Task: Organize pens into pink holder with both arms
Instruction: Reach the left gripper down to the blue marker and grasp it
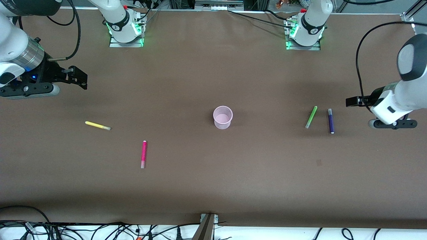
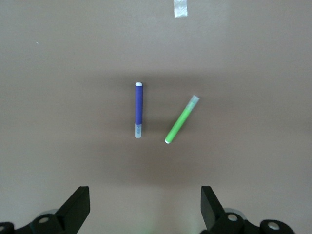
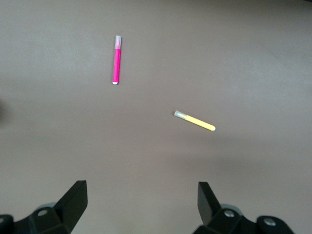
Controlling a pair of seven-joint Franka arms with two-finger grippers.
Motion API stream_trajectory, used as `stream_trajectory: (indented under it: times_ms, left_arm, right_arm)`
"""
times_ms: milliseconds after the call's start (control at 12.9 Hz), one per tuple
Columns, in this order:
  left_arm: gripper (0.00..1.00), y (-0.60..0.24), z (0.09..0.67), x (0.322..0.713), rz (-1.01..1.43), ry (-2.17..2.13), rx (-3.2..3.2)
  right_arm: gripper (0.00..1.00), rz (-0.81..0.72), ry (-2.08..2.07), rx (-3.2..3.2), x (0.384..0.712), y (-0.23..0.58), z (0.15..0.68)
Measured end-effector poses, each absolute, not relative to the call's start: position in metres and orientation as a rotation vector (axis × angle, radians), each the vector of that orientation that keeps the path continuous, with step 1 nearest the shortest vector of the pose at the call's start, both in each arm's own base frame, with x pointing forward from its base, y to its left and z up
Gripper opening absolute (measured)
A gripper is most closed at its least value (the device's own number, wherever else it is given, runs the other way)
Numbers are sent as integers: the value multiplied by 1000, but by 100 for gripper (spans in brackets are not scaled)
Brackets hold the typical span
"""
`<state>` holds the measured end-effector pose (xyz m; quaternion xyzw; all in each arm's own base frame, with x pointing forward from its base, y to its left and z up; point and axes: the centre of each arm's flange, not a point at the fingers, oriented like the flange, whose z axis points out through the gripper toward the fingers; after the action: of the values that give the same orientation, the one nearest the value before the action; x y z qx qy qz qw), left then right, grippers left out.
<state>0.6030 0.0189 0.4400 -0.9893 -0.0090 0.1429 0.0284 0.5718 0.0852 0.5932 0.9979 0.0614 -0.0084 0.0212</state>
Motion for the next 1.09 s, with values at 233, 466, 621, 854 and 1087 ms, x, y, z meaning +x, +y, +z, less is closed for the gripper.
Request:
stream_trajectory:
  times_ms: [233,466,621,854,1087]
  left_arm:
    - [100,18,379,594,420,-2,-3042]
    - [100,15,328,587,247,39,-3055]
    - [100,15,296,583,163,91,-3041]
    - [100,24,256,588,66,195,-3045]
    - [100,55,213,588,51,256,-3053]
  right_arm:
    - [100,-26,190,3093,572,85,593]
    - [100,-26,191,3093,572,86,593]
    - [100,-26,193,3093,572,86,593]
    - [100,-25,193,3093,572,86,594]
    - [100,-24,195,3093,572,87,594]
